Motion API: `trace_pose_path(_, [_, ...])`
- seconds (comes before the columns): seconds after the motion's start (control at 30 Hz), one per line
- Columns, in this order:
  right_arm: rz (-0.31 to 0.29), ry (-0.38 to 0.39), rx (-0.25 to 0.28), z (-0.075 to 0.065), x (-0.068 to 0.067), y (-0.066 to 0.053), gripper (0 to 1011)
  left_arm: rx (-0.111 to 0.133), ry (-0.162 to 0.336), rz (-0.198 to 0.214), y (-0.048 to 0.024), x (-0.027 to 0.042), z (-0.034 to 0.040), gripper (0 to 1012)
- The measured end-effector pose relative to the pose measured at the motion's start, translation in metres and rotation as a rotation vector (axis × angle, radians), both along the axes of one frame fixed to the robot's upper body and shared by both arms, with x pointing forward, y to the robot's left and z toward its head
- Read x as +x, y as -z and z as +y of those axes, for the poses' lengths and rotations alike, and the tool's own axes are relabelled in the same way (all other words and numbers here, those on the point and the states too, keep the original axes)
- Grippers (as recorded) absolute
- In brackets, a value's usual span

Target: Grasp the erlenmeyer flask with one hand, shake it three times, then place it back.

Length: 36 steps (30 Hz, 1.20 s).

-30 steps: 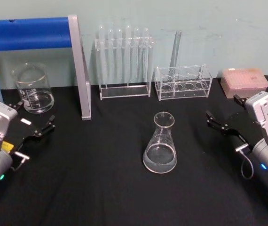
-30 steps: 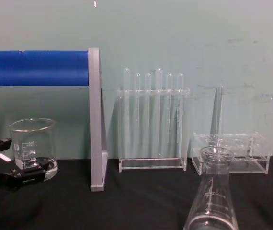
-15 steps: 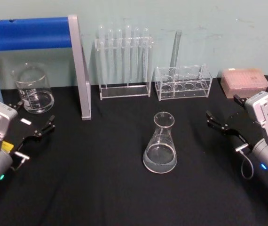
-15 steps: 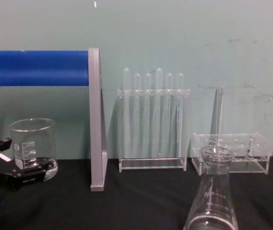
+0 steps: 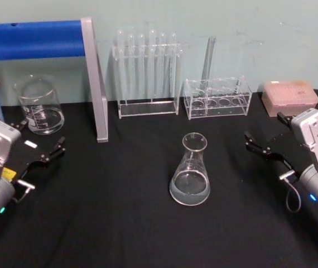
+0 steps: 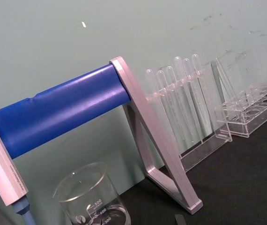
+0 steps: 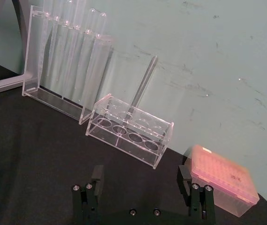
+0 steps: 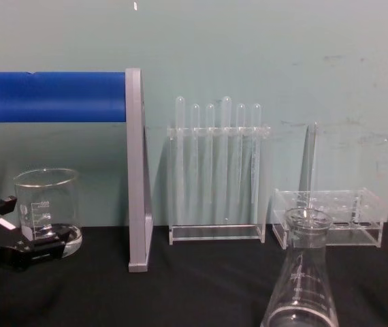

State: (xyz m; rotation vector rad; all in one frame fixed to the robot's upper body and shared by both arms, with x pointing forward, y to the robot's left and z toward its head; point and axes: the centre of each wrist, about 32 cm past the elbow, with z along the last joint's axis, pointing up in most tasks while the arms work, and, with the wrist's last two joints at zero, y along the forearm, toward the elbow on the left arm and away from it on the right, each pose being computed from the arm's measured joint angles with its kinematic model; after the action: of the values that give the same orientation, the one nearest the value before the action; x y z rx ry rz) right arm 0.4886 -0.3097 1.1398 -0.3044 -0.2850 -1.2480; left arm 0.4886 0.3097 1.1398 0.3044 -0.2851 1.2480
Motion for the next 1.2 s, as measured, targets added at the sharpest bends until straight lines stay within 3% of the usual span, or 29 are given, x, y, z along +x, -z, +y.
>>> trace_pose_path(0.47, [0.016,-0.044,0.028,-0.005,-0.008,-0.007,1000,0.000,0.000,0.000,0.0000,0.0000,0.0000,1001])
trace_pose_path(0.8, [0.089,-0.147,0.133,-0.008,-0.037,-0.019,1000,0.000,0.000,0.000,0.0000,0.0000,0.0000,1001])
trace_pose_path(1.2, [0.157,-0.254,0.221,0.003,-0.061,-0.024,1000,0.000,0.000,0.000,0.0000,0.0000,0.0000,1001])
